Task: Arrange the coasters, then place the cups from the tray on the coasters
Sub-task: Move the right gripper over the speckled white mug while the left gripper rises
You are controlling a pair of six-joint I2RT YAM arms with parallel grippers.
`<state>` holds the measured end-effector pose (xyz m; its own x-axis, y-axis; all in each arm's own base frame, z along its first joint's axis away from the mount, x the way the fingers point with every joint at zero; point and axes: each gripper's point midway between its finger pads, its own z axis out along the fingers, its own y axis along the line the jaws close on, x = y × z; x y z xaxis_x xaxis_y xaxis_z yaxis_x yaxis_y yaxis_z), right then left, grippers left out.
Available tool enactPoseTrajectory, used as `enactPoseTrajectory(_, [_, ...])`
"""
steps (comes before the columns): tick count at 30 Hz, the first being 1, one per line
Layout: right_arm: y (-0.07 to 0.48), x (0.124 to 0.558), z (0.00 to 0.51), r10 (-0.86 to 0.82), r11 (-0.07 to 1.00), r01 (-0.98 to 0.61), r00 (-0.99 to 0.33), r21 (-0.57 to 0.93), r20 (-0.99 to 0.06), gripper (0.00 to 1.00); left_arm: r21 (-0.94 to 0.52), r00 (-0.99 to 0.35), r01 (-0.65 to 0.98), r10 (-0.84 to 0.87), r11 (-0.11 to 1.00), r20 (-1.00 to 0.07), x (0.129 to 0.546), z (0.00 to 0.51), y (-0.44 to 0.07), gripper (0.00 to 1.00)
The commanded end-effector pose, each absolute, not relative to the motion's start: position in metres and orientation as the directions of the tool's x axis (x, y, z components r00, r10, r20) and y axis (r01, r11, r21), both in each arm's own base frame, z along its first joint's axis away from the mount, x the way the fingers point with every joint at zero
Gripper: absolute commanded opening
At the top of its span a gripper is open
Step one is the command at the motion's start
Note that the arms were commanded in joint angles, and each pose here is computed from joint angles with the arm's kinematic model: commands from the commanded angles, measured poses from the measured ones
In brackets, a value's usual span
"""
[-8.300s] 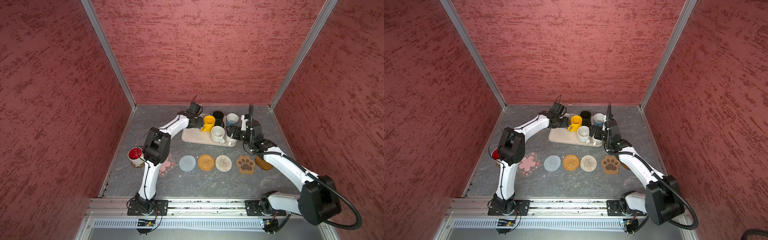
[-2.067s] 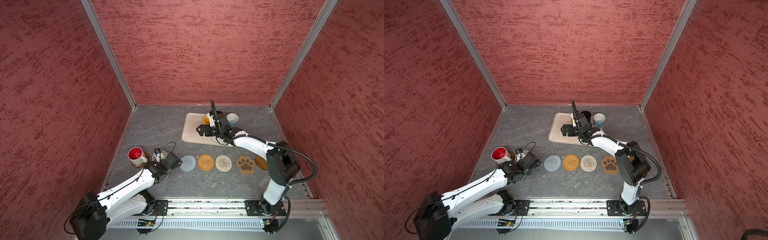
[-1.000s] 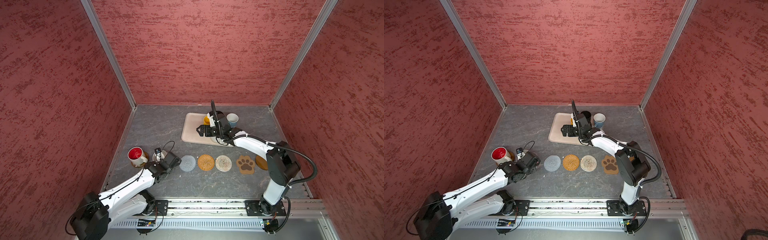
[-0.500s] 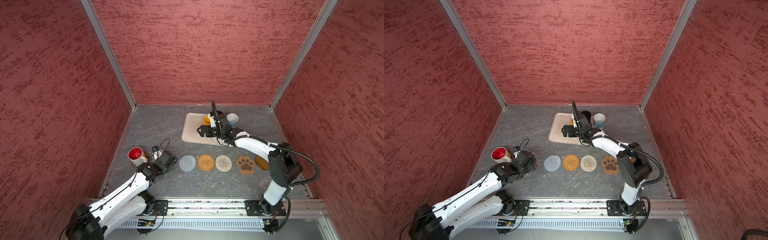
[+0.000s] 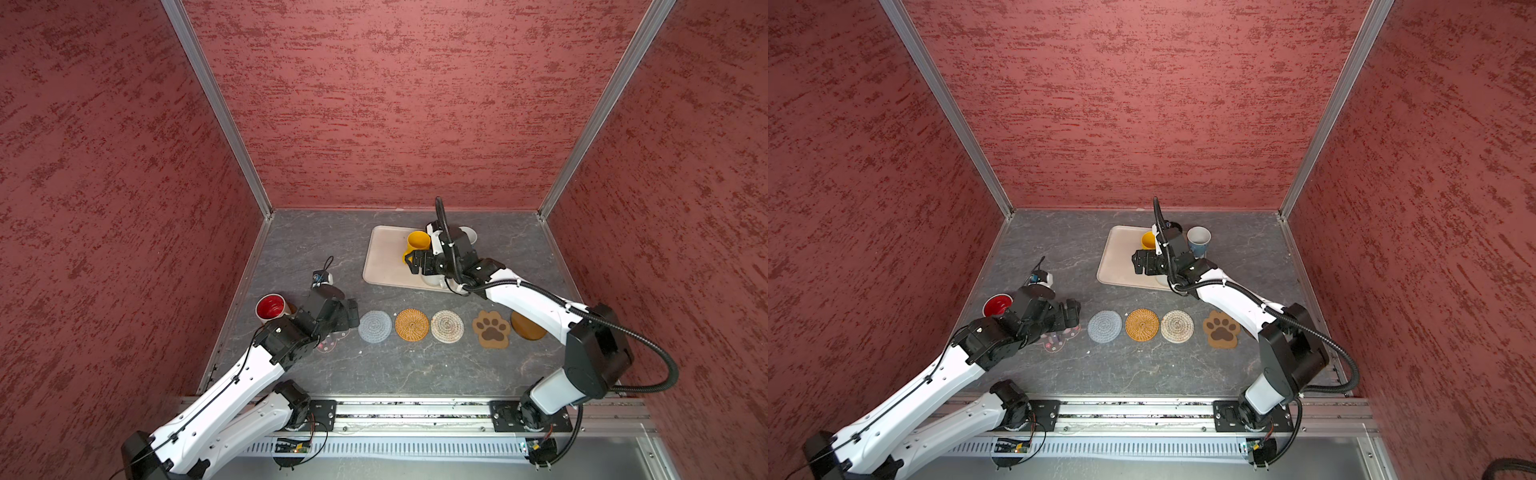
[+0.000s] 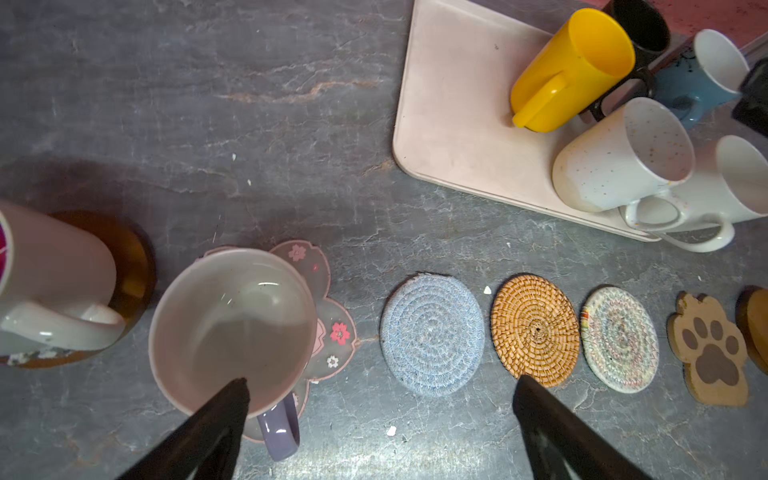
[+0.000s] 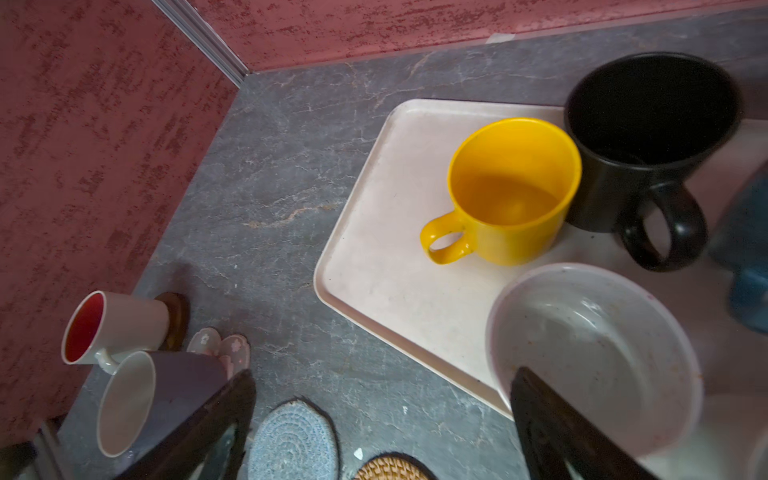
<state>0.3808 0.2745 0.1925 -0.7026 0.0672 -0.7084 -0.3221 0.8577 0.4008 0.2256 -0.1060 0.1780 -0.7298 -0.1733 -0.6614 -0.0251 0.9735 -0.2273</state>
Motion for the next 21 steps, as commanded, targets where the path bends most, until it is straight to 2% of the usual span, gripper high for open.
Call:
enactPoseTrajectory(1, [0.254,0.369,0.186,0.027,0.899,-0.296,-0.698,0.322,-0.716,0.95,-0.186,-0.704,0.045,-0.1,0.982,-0.703,0.233,0.194,-0.111,1.0])
enactPoseTrajectory(9, [0.235,0.352,0.173,-0.008,0.92,-0.277,-0.721,0.278,-0.693,0.9,-0.145,-0.665,0.095,-0.045,0.985,-0.745,0.257,0.219,-0.125,1.0])
enactPoseTrajectory(21, [0.214,0.355,0.148,-0.051,0.956,-0.223,-0.764,0.19,-0.643,0.9,-0.155,-0.649,0.128,-0.035,0.98,-0.76,0.281,0.225,-0.138,1.0])
